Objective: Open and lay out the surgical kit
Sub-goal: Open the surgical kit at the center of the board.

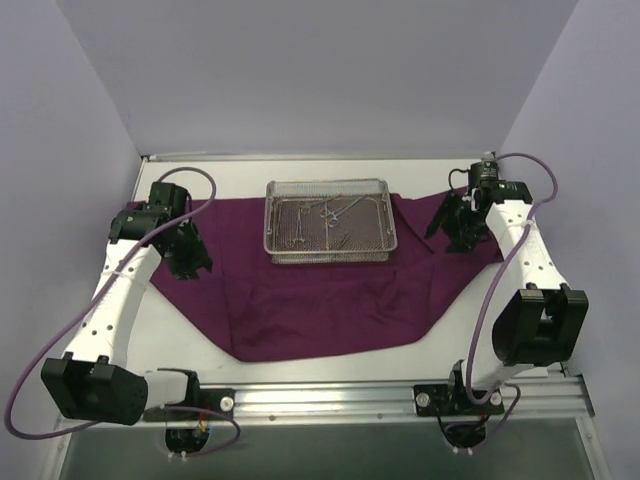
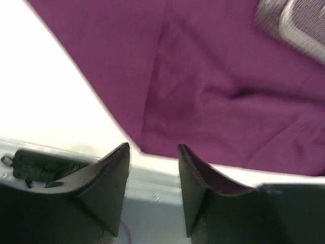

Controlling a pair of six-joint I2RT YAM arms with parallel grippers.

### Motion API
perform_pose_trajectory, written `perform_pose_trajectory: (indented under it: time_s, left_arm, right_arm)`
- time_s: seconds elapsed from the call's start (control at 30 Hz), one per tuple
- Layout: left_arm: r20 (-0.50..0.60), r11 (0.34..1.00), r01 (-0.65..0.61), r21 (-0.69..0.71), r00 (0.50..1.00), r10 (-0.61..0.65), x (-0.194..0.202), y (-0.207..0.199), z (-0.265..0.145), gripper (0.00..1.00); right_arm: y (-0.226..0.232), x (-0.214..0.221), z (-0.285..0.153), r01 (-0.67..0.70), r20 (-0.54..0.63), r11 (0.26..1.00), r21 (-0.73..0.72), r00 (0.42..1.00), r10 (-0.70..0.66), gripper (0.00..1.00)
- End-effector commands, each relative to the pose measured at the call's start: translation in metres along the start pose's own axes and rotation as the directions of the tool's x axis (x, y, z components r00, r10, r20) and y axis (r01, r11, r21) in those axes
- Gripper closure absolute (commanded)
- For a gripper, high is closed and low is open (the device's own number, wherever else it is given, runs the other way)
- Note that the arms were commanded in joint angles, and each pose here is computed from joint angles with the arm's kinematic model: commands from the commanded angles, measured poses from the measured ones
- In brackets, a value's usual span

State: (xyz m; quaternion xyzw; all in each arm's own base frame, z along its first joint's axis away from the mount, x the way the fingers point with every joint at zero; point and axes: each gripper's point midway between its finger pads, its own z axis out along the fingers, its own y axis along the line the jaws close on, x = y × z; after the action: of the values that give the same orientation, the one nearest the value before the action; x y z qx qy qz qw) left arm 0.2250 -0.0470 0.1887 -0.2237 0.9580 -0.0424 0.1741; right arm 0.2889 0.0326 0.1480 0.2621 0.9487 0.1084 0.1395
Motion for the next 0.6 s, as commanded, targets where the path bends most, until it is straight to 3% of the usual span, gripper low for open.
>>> perform_pose_trajectory:
  time_s: [0.0, 0.07, 0.1, 0.2, 0.23, 0.33, 0.4, 0.47, 0.5, 0.57]
  left_arm:
    - [0.103, 0.998, 0.003, 0.062, 0.995, -0.009, -0.055, -0.032, 0.01, 0.59]
    - [0.06, 0.989, 0.014, 0.15, 0.998, -0.024, -0.073, -0.062, 0.027, 0.82]
    - [0.043, 0.985, 0.04, 0.165, 0.998, -0.048, -0.081, -0.065, 0.034, 0.98]
    - [-0.025, 0.981, 0.137, 0.135, 0.991, -0.135, -0.107, -0.067, 0.06, 0.98]
    - [-0.048, 0.982, 0.153, 0.108, 0.988, -0.149, -0.113, -0.067, 0.076, 0.98]
    - [0.031, 0.989, 0.136, 0.062, 0.99, -0.138, -0.151, -0.063, 0.089, 0.98]
    - [0.08, 0.99, 0.125, 0.065, 0.988, -0.13, -0.176, -0.066, 0.091, 0.98]
    - [0.032, 0.987, 0.161, 0.015, 0.986, -0.162, -0.187, -0.052, 0.118, 0.98]
    - [0.057, 0.985, 0.172, 0.028, 0.983, -0.173, -0.205, -0.055, 0.114, 0.98]
    - [-0.007, 0.978, 0.21, -0.004, 0.978, -0.21, -0.21, -0.047, 0.147, 0.98]
  right_arm:
    - [0.036, -0.075, 0.014, -0.032, 0.145, 0.997, -0.069, 0.989, 0.041, 0.44]
    - [0.06, -0.119, 0.008, -0.038, 0.246, 0.989, -0.143, 0.967, 0.073, 0.5]
    - [0.062, -0.132, 0.022, -0.053, 0.243, 0.989, -0.14, 0.966, 0.086, 0.52]
    - [0.073, -0.181, 0.029, -0.056, 0.336, 0.987, -0.15, 0.936, 0.105, 0.67]
    - [0.076, -0.195, 0.031, -0.053, 0.365, 0.986, -0.16, 0.924, 0.109, 0.77]
    - [0.072, -0.232, 0.04, -0.066, 0.43, 0.982, -0.175, 0.893, 0.137, 0.97]
    - [0.058, -0.249, 0.055, -0.088, 0.442, 0.98, -0.176, 0.883, 0.159, 1.0]
    - [0.049, -0.269, 0.062, -0.103, 0.459, 0.971, -0.217, 0.867, 0.195, 1.0]
    - [0.047, -0.274, 0.077, -0.109, 0.437, 0.967, -0.23, 0.876, 0.203, 1.0]
    - [0.032, -0.281, 0.103, -0.151, 0.397, 0.963, -0.225, 0.888, 0.232, 1.0]
